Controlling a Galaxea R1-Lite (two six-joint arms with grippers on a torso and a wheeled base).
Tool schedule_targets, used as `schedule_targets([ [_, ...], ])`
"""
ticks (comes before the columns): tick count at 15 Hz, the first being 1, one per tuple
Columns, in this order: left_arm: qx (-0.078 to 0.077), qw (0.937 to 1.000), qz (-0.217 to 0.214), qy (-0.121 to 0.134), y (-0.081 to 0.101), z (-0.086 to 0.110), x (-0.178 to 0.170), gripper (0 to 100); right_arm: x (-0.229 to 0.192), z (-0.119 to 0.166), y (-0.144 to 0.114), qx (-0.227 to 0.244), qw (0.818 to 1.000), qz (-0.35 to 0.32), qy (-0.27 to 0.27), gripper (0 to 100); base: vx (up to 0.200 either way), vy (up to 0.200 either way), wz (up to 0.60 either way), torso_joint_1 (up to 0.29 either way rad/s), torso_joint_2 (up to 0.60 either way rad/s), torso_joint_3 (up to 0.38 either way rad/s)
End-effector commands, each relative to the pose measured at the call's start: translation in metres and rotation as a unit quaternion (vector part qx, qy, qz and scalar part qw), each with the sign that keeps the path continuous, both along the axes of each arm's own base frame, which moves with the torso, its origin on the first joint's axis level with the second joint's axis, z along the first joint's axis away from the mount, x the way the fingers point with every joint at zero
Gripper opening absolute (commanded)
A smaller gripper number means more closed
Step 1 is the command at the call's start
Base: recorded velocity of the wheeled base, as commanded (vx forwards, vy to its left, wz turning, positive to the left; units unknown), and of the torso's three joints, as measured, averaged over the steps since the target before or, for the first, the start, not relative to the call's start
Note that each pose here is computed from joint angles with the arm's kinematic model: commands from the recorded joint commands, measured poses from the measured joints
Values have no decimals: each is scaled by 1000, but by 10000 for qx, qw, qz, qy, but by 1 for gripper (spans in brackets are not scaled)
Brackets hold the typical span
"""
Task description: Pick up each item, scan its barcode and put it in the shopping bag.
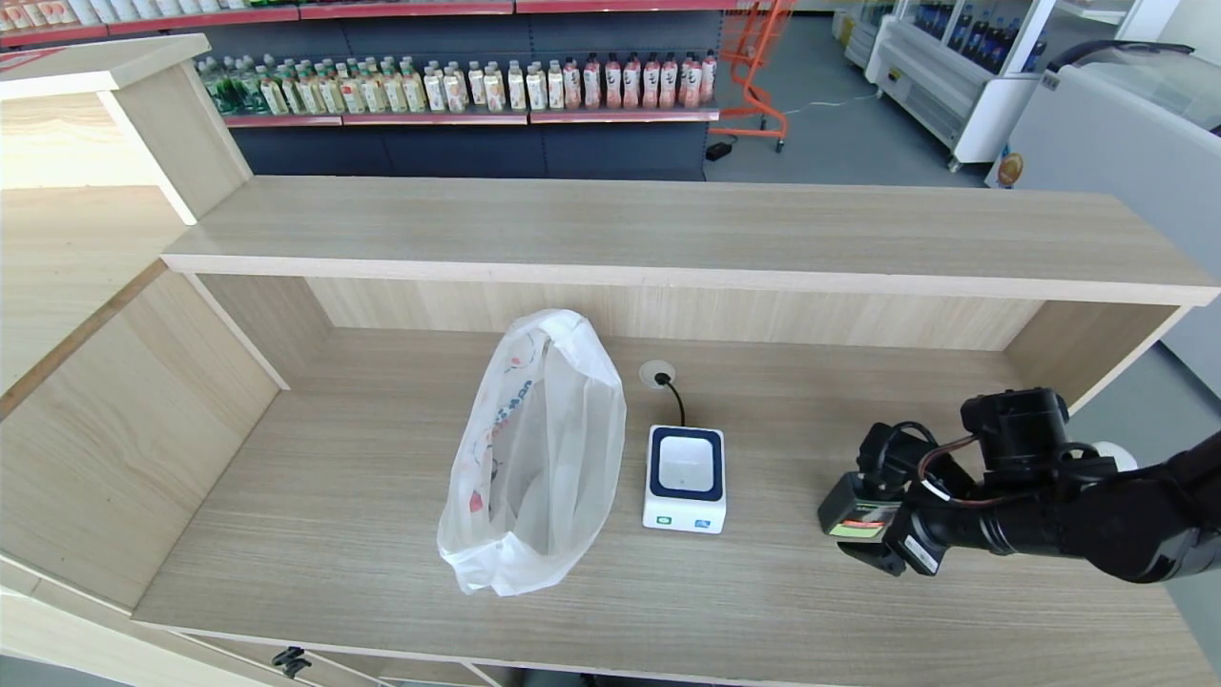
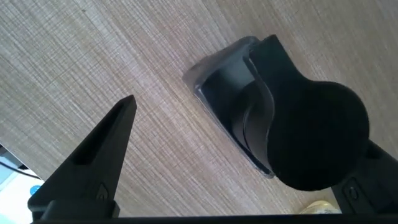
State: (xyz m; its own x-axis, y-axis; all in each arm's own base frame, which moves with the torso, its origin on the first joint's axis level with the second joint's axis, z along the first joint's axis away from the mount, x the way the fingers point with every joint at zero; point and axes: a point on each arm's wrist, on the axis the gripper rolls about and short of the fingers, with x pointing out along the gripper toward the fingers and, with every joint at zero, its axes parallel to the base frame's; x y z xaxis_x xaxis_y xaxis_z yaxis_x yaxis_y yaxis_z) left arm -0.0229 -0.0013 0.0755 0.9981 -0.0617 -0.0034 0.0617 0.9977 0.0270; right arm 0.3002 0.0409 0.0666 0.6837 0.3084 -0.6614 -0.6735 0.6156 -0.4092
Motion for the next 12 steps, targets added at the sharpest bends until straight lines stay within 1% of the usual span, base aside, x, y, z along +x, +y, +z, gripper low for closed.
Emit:
schedule_targets([
  [1, -6, 10000, 2, -1, 0, 0, 0, 100, 6, -10, 4, -5, 10000, 45, 83, 100, 0, 0, 0, 0, 0, 0],
  [5, 2, 10000, 2, -2, 0, 0, 0, 100, 12, -12, 8, 55, 10000, 51, 37, 100, 0, 0, 0, 0, 0, 0],
  [6, 2, 10000, 2, -2, 0, 0, 0, 100, 13, -12, 8, 139, 9998, 120, 44, 100, 0, 0, 0, 0, 0, 0],
  [7, 2, 10000, 2, -2, 0, 0, 0, 100, 14, -10, 9, 179, 9997, 160, 11, 0, 0, 0, 0, 0, 0, 0],
  [10, 2, 10000, 2, -2, 0, 0, 0, 100, 17, -6, 9, 196, 9996, 167, -79, 0, 0, 0, 0, 0, 0, 0],
  [12, -6, 10000, 2, -1, 0, 0, 0, 100, 12, 5, 8, 213, 9994, 170, -224, 0, 0, 0, 0, 0, 0, 0],
])
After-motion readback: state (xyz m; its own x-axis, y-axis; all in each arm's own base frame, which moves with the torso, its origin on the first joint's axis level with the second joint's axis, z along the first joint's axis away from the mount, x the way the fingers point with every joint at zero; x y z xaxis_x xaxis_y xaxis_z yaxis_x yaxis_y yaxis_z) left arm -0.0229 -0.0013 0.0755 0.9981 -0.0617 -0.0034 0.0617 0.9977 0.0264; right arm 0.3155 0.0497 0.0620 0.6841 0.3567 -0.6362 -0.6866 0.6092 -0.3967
